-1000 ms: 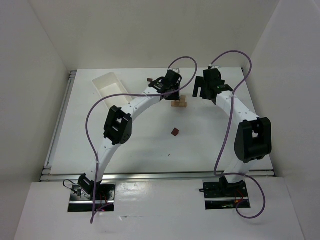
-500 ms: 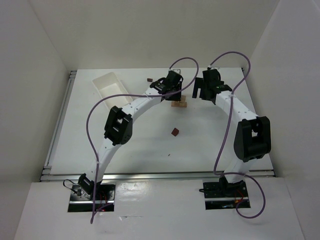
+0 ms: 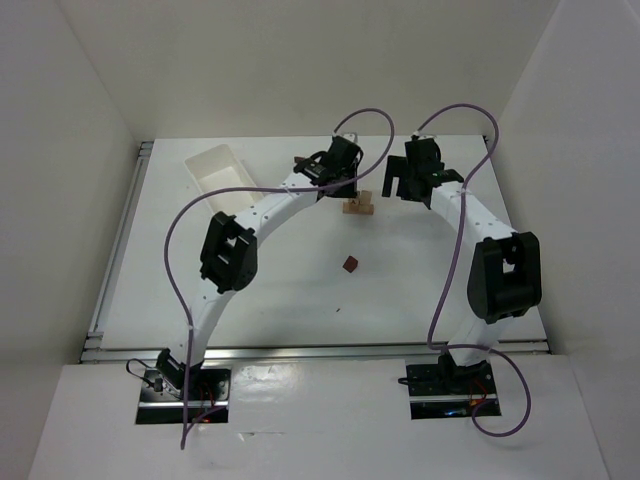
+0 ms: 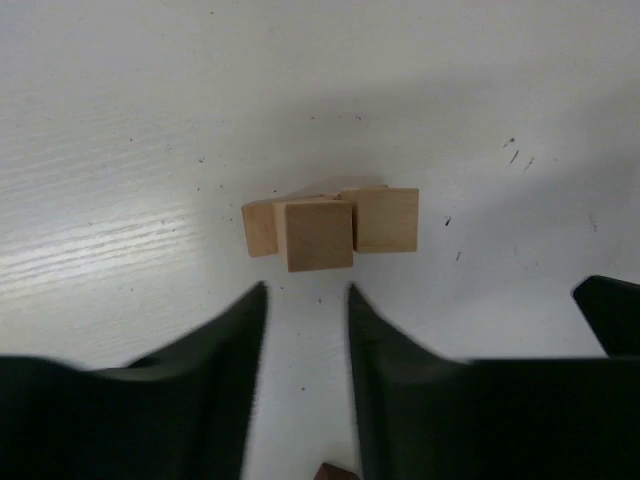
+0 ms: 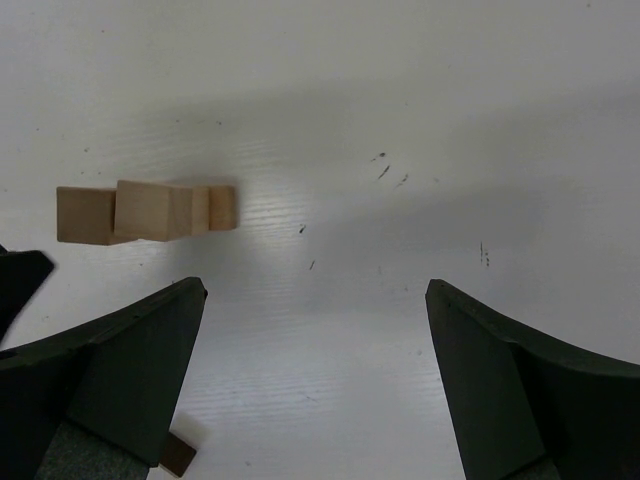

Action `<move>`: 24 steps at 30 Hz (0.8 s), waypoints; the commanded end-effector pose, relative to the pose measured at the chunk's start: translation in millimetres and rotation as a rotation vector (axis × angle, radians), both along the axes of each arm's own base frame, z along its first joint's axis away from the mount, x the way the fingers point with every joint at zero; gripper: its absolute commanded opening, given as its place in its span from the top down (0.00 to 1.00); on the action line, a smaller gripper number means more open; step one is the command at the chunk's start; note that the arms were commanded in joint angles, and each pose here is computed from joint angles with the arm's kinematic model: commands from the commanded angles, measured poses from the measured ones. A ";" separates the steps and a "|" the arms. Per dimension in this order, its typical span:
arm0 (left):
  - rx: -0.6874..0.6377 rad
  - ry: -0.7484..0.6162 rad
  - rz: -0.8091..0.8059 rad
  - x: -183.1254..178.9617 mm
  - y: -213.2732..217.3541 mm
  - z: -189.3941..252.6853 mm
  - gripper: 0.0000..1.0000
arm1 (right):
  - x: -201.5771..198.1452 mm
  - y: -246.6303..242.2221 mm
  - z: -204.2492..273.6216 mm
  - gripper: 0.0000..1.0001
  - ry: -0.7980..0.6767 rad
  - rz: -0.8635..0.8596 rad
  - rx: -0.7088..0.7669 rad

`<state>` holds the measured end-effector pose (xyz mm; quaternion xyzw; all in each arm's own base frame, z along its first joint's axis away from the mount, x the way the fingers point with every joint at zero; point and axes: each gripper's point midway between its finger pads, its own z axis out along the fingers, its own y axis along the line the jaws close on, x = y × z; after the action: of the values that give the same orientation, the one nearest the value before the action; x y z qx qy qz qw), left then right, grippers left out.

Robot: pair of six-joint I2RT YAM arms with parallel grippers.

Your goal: Build the wood block tower

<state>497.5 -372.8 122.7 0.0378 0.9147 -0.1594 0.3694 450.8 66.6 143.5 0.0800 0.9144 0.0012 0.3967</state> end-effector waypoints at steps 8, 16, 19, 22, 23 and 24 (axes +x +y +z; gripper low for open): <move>-0.005 -0.138 0.154 1.0 58.3 78.1 1.00 | 32.6 14.1 -3.6 0.31 -0.047 0.081 0.022; -0.016 -0.053 0.104 21.5 39.1 28.5 1.00 | 48.0 19.7 -36.8 0.46 -0.019 0.130 0.026; -0.020 -0.047 0.096 24.9 34.6 18.6 1.00 | 57.9 27.2 -38.9 0.46 -0.051 0.172 0.039; -0.042 -0.044 0.074 25.5 27.9 16.2 1.00 | 65.0 36.6 -38.1 0.46 -0.090 0.215 0.067; -0.042 -0.030 0.065 24.6 26.0 9.8 1.00 | 66.6 38.4 -36.3 0.46 -0.101 0.230 0.067; -0.041 -0.018 0.059 23.8 24.5 3.2 1.00 | 66.0 40.3 -40.9 0.45 -0.092 0.247 0.067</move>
<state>516.3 -330.7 104.1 0.0027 0.9217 -0.1271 0.3666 491.8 97.4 81.9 0.0068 0.9231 0.0583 0.3801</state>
